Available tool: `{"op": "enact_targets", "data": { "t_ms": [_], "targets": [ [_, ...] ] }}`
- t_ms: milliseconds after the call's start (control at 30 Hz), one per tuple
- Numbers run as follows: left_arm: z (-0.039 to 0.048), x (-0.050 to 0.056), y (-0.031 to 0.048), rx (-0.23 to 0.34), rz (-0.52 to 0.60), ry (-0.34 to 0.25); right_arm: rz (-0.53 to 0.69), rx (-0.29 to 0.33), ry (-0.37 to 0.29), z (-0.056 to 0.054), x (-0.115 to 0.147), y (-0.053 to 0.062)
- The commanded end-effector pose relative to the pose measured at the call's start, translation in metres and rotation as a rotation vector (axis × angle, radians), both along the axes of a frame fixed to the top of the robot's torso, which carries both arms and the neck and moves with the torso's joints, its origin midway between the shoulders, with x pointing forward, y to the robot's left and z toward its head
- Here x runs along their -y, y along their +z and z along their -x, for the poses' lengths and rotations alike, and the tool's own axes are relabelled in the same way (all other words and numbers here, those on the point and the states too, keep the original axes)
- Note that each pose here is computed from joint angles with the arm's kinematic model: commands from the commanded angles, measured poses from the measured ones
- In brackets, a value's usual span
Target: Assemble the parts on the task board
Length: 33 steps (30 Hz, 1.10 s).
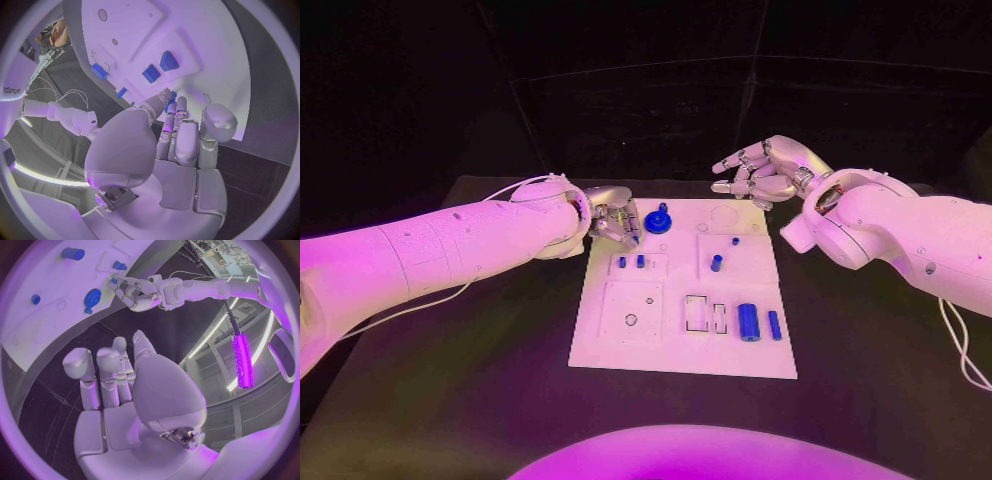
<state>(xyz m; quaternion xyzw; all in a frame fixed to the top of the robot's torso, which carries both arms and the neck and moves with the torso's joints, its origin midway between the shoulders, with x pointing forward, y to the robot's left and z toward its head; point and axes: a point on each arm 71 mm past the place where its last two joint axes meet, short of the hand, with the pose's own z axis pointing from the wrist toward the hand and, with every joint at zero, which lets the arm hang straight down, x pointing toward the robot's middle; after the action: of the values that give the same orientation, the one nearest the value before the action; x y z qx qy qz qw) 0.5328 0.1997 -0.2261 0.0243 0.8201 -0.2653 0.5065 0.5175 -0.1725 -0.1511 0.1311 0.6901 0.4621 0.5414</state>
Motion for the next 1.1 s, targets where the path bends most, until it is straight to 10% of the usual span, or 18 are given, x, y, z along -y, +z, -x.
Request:
{"op": "enact_targets", "data": {
  "t_ms": [33,1100],
  "targets": [
    [-0.0007,0.0007,-0.0011,-0.014,-0.003,-0.002,-0.004,0.003,0.010,0.0002,-0.0014,0.0013],
    [-0.0022,-0.0009,-0.0053,-0.030,-0.019,0.015,-0.002,0.001,0.005,-0.0002,0.0001,0.0010]
  ]
}}
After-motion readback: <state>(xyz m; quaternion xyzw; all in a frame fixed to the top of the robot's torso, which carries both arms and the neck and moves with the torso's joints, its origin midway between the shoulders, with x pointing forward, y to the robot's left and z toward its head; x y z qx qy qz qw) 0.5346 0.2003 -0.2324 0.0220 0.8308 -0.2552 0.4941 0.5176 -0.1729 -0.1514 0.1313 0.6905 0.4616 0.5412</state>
